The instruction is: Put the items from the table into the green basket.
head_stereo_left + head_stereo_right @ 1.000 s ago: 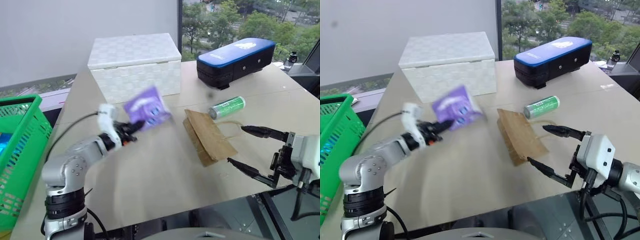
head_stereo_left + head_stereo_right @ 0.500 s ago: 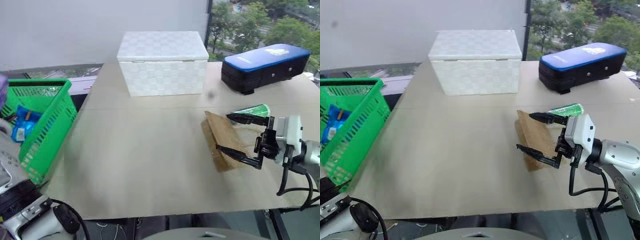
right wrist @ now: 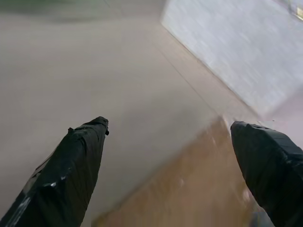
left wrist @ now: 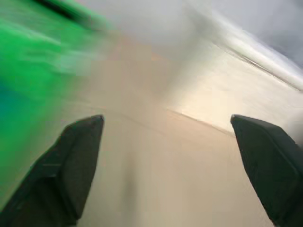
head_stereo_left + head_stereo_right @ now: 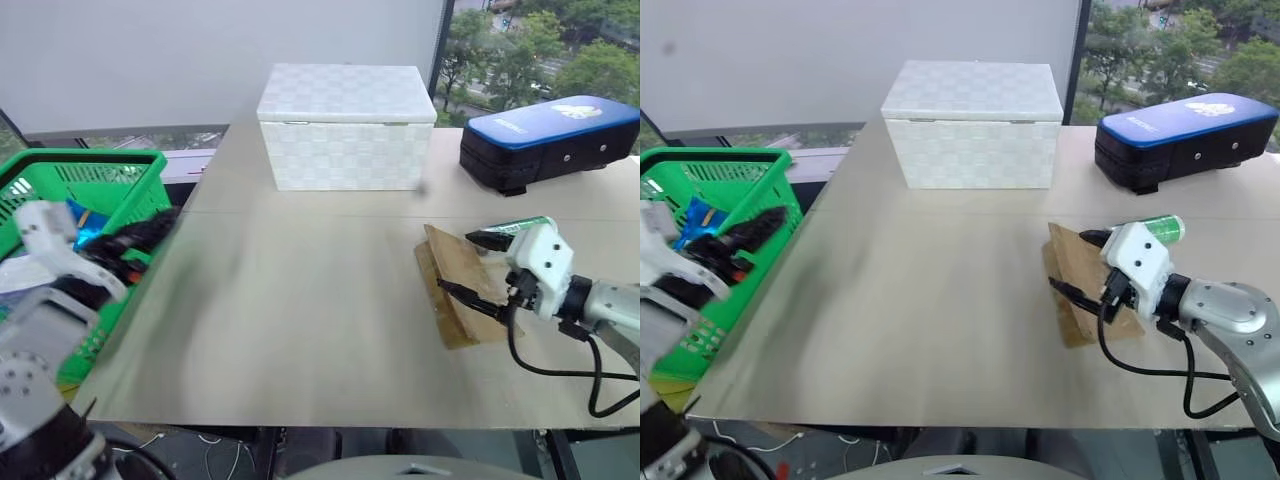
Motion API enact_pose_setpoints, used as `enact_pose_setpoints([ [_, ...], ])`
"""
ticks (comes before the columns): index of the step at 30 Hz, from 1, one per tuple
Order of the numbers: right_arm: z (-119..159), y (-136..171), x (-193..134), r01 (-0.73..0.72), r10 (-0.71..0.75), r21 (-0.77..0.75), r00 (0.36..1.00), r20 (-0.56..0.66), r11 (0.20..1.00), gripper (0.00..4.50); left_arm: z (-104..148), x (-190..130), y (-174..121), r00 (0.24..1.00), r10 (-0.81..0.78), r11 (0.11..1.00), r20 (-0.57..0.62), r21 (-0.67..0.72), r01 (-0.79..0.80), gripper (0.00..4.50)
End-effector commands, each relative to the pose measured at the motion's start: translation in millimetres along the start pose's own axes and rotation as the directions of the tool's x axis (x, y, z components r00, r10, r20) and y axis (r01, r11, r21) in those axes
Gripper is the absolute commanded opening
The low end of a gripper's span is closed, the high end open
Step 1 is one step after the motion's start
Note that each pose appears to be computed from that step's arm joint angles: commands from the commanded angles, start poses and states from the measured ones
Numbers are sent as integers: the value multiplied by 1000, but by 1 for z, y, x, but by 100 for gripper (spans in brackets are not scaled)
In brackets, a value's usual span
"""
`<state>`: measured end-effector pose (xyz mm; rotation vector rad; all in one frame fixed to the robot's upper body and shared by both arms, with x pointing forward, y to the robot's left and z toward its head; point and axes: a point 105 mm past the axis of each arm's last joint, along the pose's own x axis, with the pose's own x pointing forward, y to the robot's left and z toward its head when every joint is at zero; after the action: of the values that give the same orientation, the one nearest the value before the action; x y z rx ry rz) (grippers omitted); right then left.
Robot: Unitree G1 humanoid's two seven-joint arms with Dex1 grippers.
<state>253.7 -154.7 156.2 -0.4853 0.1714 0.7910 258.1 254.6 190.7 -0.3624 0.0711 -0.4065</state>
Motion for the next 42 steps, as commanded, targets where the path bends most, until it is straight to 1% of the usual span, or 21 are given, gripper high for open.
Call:
enact_pose_setpoints([
  [1, -15, 9, 0, 19, -17, 23, 995, -96, 1000, 450, -27, -3, -61, 921, -320, 929, -221, 119, 351, 442],
  [4, -23, 29, 1, -47, 59, 89, 990, -129, 995, 450, -47, -8, -79, 826, -418, 835, -379, 199, 514, 442],
  [7, -37, 39, 3, -54, 78, 123, 977, -199, 991, 450, -63, -15, -88, 730, -471, 734, -495, 240, 636, 442],
  [10, -51, 37, 8, 2, 36, 143, 963, -266, 990, 450, -69, -17, -94, 672, -511, 667, -536, 245, 703, 442],
  [12, -55, 35, 11, 42, 4, 148, 956, -294, 988, 450, -70, -14, -97, 661, -522, 640, -539, 264, 721, 442],
  [13, -56, 34, 12, 55, -8, 148, 953, -302, 988, 396, -70, -13, -97, 659, -524, 632, -539, 272, 725, 450],
  [14, -56, 33, 12, 69, -25, 135, 952, -306, 988, 369, -69, -11, -98, 662, -530, 634, -531, 271, 725, 450],
  [17, -50, 27, 14, 114, -76, 115, 954, -289, 987, 241, -70, -7, -97, 665, -533, 634, -523, 273, 723, 450],
  [18, -47, 27, 15, 113, -78, 110, 956, -282, 988, 196, -71, -6, -97, 666, -533, 634, -522, 274, 723, 450],
  [20, -37, 29, 16, 83, -62, 80, 970, -237, 993, 84, -72, -3, -98, 670, -537, 637, -513, 275, 721, 450],
  [22, -25, 33, 17, 49, -36, 70, 982, -185, 996, 3, -72, -1, -98, 678, -539, 645, -499, 274, 714, 450],
  [24, 3, 41, 14, -49, 50, 58, 998, -28, 997, 3, -72, 3, -98, 694, -541, 666, -476, 262, 699, 450],
  [25, 12, 42, 11, -73, 72, 51, 997, 21, 996, 3, -72, 3, -98, 696, -542, 669, -472, 258, 697, 450],
  [27, 21, 41, 7, -95, 92, 52, 994, 65, 994, 3, -72, 4, -98, 696, -541, 669, -471, 259, 696, 450],
  [29, 10, 23, -6, -31, 31, 45, 1000, -2, 999, 3, -72, 5, -97, 703, -537, 674, -467, 264, 690, 450],
  [32, -13, -10, -46, 85, -82, 16, 989, -127, 996, 3, -71, 7, -94, 720, -526, 689, -452, 269, 673, 450],
  [34, -14, -25, -75, 124, -119, 28, 983, -140, 992, 3, -72, 8, -93, 725, -524, 696, -447, 266, 667, 450],
  [36, -9, -33, -101, 158, -150, 71, 983, -104, 985, 3, -75, 9, -95, 718, -535, 695, -445, 252, 673, 450],
  [39, -9, -42, -127, 222, -212, 108, 972, -97, 969, 3, -78, 12, -98, 701, -554, 681, -449, 240, 692, 450],
  [41, -17, -45, -139, 262, -246, 112, 959, -142, 958, 3, -78, 15, -98, 696, -559, 675, -450, 240, 698, 450],
  [42, -28, -48, -146, 298, -273, 101, 940, -204, 949, 3, -78, 18, -99, 693, -563, 672, -449, 239, 701, 450],
])
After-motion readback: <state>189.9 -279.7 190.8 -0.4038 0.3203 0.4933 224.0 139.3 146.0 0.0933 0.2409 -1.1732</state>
